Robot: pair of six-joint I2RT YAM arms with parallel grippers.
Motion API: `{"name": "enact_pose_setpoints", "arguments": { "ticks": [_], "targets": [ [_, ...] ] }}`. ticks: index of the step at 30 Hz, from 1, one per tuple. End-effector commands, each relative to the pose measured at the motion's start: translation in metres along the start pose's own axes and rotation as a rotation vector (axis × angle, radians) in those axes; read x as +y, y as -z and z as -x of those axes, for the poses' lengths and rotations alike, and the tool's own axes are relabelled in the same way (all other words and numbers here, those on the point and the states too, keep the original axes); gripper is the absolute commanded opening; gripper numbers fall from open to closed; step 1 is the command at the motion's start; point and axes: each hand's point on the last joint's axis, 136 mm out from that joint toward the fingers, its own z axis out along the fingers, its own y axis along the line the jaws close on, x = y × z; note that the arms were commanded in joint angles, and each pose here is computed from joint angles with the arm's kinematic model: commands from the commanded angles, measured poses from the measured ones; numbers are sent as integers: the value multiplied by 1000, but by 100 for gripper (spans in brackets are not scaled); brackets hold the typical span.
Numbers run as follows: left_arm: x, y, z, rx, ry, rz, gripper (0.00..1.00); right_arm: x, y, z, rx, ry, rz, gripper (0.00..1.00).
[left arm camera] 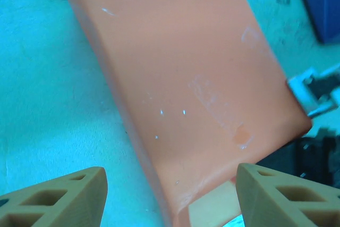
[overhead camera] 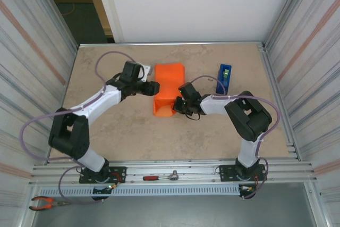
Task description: Wrap the gift box in paper
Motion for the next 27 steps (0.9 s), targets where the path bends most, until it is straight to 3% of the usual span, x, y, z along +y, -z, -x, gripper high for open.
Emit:
{"name": "enact_pose_setpoints", "arguments": {
  "ticks": [1, 5, 14, 17, 20, 21, 27],
  "targets": [
    [-5, -7, -34, 39, 221, -43, 65, -15, -7, -26, 78, -23, -86, 0],
    [9, -11, -68, 31, 301, 17, 62, -18, -8, -30, 85, -27, -96, 0],
    [1, -25, -95, 26, 280, 59, 54, -20, -9, -32, 96, -26, -97, 0],
    [3, -35, -100, 44, 292, 70, 42, -19, -10, -32, 99, -25, -96, 0],
    [4, -43, -101, 57, 297, 70, 15, -19, -10, -33, 102, -24, -96, 0],
    [3, -44, -101, 62, 296, 69, 13, -17, -10, -33, 100, -23, -93, 0],
    [3, -47, -103, 82, 288, 97, 22, -16, -10, -32, 100, -25, -91, 0]
  ]
}}
